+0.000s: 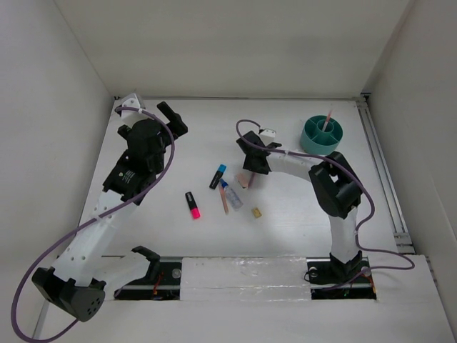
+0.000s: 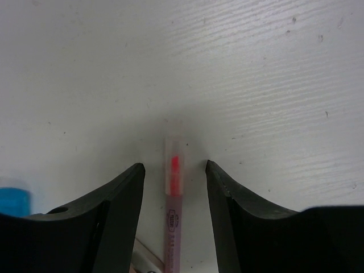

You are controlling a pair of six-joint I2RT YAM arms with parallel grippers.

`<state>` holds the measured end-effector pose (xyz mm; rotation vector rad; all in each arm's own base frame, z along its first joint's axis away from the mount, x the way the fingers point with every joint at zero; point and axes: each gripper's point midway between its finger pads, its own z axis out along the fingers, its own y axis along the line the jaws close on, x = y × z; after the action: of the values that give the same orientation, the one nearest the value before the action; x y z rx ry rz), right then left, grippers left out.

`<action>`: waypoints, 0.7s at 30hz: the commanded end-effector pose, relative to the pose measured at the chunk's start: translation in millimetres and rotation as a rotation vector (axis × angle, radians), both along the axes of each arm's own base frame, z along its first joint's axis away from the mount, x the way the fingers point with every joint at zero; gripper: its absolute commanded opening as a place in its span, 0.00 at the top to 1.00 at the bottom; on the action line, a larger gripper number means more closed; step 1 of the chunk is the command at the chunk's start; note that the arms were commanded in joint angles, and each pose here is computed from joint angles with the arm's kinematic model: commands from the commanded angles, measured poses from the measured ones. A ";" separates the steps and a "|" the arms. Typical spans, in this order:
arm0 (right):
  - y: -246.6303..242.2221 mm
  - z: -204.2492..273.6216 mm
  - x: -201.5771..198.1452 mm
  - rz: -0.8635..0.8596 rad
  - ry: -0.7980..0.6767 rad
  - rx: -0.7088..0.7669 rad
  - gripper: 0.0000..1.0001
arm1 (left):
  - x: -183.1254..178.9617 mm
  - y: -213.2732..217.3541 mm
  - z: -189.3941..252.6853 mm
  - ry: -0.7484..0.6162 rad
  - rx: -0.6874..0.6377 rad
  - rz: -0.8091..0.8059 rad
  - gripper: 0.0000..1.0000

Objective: Sort the stationery into containers
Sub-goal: Pick up the pen from the center of the board.

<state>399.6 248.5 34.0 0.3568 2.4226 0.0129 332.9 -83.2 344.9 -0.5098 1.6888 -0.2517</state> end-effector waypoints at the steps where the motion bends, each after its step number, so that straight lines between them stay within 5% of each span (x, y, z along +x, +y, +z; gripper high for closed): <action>1: 10.0 2.8 4.1 -0.002 -0.016 0.023 0.46 | -5.3 5.8 32.2 -0.080 -0.031 0.016 0.00; 5: 8.9 -7.0 2.7 -0.002 0.001 0.010 0.53 | -5.3 5.8 32.2 -0.080 -0.031 0.016 0.00; 9: 3.8 -17.1 0.3 -0.007 0.021 0.006 0.83 | -5.3 7.4 32.3 -0.080 -0.030 0.025 0.00; 13: -6.5 -23.8 0.4 -0.015 0.027 0.010 1.00 | -5.8 7.7 30.3 -0.072 -0.026 0.025 0.00; 21: -19.1 47.8 47.5 0.068 -0.141 0.065 1.00 | -5.5 7.5 26.1 -0.064 -0.021 0.025 0.00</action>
<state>413.2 237.8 31.6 0.3352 2.4242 0.0541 332.4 -80.7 344.7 -0.5170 1.6883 -0.2386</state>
